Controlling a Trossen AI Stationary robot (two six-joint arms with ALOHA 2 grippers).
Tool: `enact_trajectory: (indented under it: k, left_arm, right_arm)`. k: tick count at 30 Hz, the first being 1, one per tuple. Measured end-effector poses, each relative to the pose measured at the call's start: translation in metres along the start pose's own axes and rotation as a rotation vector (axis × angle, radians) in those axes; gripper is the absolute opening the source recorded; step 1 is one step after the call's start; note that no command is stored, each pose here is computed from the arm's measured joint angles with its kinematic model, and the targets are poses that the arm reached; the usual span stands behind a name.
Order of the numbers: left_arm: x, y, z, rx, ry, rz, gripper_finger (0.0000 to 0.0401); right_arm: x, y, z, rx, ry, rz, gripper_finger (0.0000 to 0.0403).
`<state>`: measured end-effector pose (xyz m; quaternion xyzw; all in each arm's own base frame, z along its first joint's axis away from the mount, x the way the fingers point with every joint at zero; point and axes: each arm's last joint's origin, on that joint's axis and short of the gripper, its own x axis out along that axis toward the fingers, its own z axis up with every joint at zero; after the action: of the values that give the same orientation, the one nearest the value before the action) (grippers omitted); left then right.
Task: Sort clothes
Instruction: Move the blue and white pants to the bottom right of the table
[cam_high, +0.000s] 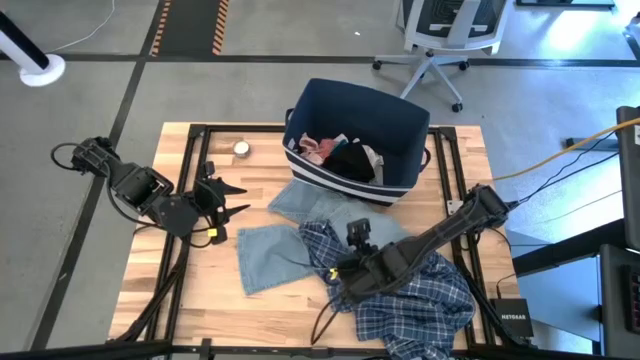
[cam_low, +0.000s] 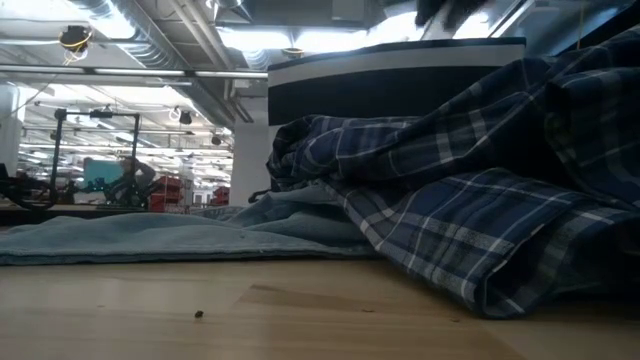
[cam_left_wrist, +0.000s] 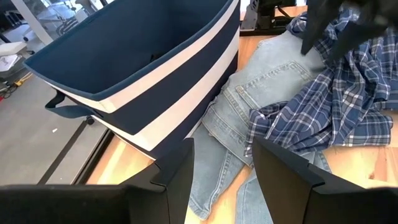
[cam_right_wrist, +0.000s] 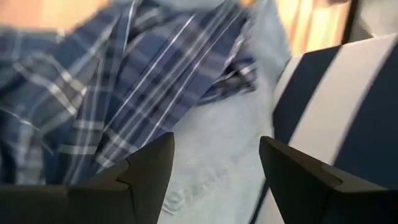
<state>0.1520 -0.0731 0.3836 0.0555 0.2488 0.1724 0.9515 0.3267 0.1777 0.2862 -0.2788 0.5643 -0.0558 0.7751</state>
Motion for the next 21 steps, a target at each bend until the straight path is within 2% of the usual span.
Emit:
enact_trajectory:
  k: [3,9,21]
  left_arm:
    - [0.0,0.0,0.0,0.0,0.0,0.0,0.0158]
    - [0.0,0.0,0.0,0.0,0.0,0.0,0.0158]
    - [0.0,0.0,0.0,0.0,0.0,0.0,0.0158]
  right_arm:
    - [0.019,0.01,-0.005,-0.016,0.024,-0.004,0.0253]
    - [0.046,0.026,-0.007,-0.05,-0.035,0.009,0.0253]
    - [0.055,0.033,-0.005,-0.014,-0.09,0.029,0.0253]
